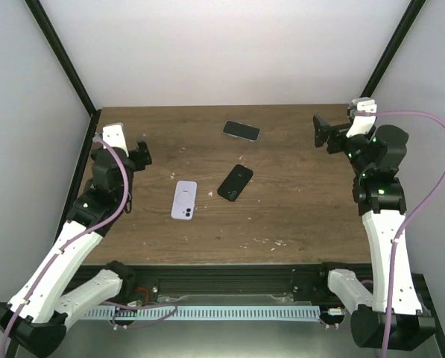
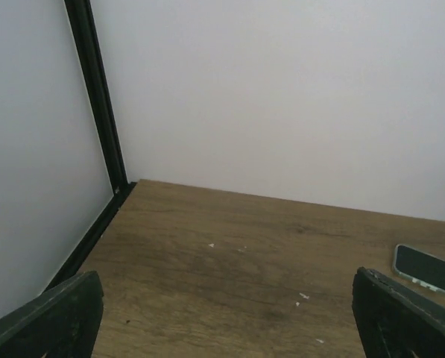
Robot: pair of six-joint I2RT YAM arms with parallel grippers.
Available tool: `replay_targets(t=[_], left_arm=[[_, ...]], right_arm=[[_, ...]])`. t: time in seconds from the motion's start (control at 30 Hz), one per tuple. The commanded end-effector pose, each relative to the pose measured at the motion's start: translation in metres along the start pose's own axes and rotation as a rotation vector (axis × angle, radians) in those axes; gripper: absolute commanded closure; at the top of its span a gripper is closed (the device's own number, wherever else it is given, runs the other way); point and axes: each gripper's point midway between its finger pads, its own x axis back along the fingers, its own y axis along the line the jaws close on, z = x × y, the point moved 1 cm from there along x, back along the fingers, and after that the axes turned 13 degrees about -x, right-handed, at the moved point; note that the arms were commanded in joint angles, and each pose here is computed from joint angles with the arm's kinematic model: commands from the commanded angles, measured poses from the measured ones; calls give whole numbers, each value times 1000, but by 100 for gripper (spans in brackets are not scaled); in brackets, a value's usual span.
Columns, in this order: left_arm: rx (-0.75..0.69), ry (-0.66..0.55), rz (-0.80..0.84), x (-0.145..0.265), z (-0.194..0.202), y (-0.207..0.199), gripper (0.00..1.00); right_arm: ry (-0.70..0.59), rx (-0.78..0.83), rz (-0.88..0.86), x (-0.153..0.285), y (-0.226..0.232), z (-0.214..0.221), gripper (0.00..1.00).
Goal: Take the phone out of the phone case
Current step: Adjust the phone at the center of the board.
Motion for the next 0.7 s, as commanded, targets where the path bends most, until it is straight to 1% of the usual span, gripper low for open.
replay_targets(t=[0.0,0.03,0.07,0.2,0.27,0.37,0.4,0.5,0.57,0.67], left_arm=[[93,52,76,-16,14,-6,9],[111,66,92,-19,17,-8,11],[132,80,89,-23,21,-6,10],[266,133,137,-36,39,-7,5],[330,130,223,-40,44,-17,4],[411,102,366,-47,50,-37,9],[413,126,386,-49,54,-43,11],[317,273,428,-60,73,-69,14],[260,366,457,-69,81,-91,13],[204,485,523,-85,94,-129,7]], right_arm=[[67,-22,-30,-9,0,24,0],[86,-26,-37,-11,-1,31,0],[106,-29,-47,-14,-1,39,0],[197,-48,-85,-23,-2,72,0],[238,-53,-109,-27,-2,89,0],[294,-65,-150,-28,-2,120,0],[305,-69,-165,-28,-1,130,0],[341,-70,-221,-23,4,154,0],[354,-83,-228,-22,4,164,0],[386,-105,-244,-21,4,180,0]])
